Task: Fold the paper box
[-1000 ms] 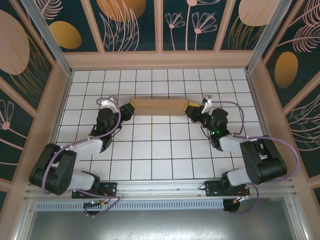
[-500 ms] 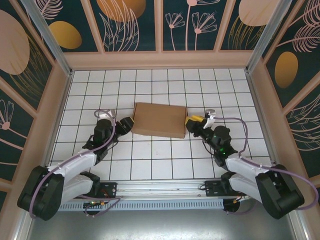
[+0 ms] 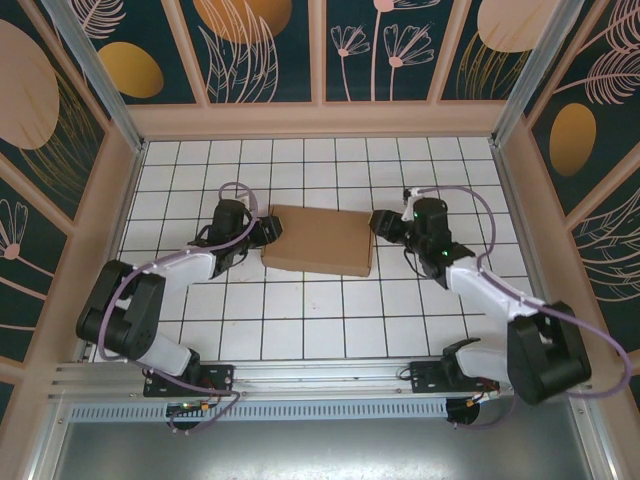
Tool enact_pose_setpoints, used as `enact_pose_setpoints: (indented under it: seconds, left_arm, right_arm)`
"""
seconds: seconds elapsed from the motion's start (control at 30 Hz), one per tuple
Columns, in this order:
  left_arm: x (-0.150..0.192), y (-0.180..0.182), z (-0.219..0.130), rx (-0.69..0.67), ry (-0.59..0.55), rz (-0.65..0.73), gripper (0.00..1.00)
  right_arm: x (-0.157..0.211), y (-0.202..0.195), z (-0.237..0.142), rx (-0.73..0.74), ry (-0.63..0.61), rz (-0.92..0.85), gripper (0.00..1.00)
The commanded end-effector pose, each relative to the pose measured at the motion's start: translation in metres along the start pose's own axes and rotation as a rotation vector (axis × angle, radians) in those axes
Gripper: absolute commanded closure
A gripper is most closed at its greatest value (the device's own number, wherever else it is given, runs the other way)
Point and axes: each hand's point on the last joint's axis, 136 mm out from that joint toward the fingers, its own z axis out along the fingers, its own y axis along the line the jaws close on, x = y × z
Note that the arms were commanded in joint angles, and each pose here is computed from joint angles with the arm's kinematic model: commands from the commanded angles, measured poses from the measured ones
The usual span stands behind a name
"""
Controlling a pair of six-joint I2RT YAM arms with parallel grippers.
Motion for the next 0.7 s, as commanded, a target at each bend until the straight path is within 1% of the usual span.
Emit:
enact_pose_setpoints:
  seconds: [0.0,0.13,0.27,0.33,0.4,0.47,0.5,0.53,0.67]
  left_arm:
    - [0.001,-0.001,0.009,0.015,0.048,0.033,0.38]
    - [0.011,-0.003,0.016,0.06,0.071,0.0,0.42]
    - [0.022,-0.002,0.026,0.088,0.104,-0.062,0.52]
    - [0.025,-0.002,0.03,0.096,0.112,-0.085,0.58]
    - [0.021,-0.004,0.032,0.102,0.101,-0.089,0.63]
    - [0.009,-0.005,0.033,0.09,0.068,-0.08,0.66]
    - [0.01,0.003,0.039,0.066,0.073,-0.086,0.67]
    - [0.004,0.003,0.041,0.063,0.062,-0.089,0.68]
    - [-0.016,-0.003,0.055,0.073,0.049,-0.067,0.66]
  right_arm:
    - [0.041,-0.011,0.013,0.027,0.208,0.096,0.48]
    - [0.059,-0.022,0.033,0.038,0.277,0.127,0.51]
    - [0.072,-0.029,0.053,0.033,0.335,0.143,0.62]
    - [0.072,-0.031,0.063,0.032,0.35,0.137,0.67]
    - [0.064,-0.037,0.072,0.056,0.331,0.123,0.71]
    - [0.051,-0.042,0.082,0.062,0.315,0.117,0.73]
    - [0.046,-0.045,0.087,0.066,0.314,0.121,0.73]
    - [0.04,-0.05,0.093,0.07,0.317,0.127,0.73]
    - [0.022,-0.069,0.112,0.086,0.318,0.148,0.73]
